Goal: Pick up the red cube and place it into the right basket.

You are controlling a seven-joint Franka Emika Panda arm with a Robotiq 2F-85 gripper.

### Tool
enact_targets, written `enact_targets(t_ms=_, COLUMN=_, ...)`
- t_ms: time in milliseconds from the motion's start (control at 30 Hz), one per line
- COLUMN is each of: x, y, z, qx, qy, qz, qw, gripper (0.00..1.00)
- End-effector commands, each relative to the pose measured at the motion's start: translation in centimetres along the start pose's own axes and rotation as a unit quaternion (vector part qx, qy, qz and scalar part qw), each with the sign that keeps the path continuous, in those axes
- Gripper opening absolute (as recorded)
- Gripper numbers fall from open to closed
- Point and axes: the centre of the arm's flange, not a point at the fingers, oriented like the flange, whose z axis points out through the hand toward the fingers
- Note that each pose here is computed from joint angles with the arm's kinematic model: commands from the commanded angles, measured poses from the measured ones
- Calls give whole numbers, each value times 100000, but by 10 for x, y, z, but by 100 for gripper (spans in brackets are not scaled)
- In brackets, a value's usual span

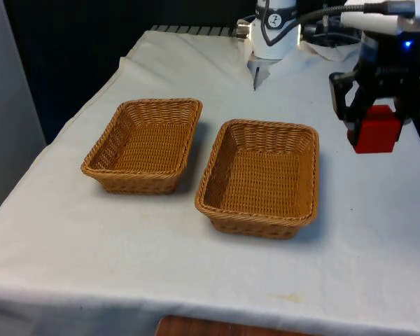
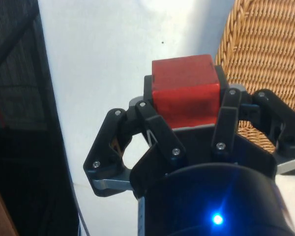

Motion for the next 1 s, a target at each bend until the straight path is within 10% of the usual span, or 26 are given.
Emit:
enact_targets(t_ms=0, x=-3, y=-3, z=-7, qx=-194, qy=300, qz=-26, qw=99999, gripper=3)
enact_targets(t_ms=967, x=-6, y=-1, z=-6, qx=-895, qy=-991, qz=-393, qw=99990, gripper=3)
